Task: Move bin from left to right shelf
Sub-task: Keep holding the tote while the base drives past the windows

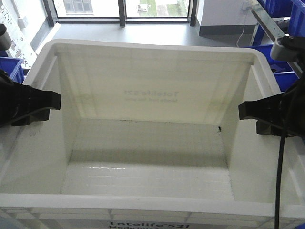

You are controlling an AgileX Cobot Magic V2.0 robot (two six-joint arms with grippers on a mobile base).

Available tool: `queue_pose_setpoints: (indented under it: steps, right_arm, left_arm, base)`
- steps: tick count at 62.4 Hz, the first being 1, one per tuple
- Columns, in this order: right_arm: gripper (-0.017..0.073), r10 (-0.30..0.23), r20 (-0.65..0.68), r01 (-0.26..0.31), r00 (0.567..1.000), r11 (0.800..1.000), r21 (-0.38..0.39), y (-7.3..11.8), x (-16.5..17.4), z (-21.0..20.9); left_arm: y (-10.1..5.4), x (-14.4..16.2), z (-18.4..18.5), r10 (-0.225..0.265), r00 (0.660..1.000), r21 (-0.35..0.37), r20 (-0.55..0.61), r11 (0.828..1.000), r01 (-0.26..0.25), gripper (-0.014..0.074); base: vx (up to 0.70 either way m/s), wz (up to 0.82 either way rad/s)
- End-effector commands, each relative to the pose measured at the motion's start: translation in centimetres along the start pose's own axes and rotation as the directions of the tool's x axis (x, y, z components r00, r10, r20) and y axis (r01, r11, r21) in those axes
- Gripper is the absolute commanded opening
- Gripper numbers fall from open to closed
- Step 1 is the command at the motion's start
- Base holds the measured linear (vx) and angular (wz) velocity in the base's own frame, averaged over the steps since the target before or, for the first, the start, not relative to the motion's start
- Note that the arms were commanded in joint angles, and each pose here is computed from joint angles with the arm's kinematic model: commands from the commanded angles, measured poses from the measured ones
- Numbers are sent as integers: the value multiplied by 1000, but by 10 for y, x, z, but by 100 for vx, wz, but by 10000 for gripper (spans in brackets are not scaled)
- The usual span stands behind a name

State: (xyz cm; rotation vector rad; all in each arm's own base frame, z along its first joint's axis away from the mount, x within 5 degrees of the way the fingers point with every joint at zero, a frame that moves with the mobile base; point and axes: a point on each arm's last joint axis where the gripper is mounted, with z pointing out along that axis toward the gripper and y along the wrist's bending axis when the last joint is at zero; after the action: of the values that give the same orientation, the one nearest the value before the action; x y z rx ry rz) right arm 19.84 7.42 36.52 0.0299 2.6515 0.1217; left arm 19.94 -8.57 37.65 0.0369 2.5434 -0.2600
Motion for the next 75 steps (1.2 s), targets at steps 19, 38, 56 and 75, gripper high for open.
queue_pose_setpoints:
  steps: [19,38,56,75]
  right_arm:
    - [-1,-39,151,18,988,991,135,-18,-12,-19]
    - [-1,-39,151,18,988,991,135,-18,-12,-19]
    - [-1,-39,151,18,988,991,135,-18,-12,-19]
    - [-1,-38,141,18,989,990,140,-19,-11,-19]
  left_arm:
    - [6,-9,-24,66,988,-40,142,997,-61,20]
    - [6,-9,-24,66,988,-40,142,997,-61,20]
    - [6,-9,-24,66,988,-40,142,997,-61,20]
    - [6,-9,-24,66,988,-40,142,997,-61,20]
  base:
    - [30,-1]
    - [29,-7]
    - [27,-12]
    - [27,-13]
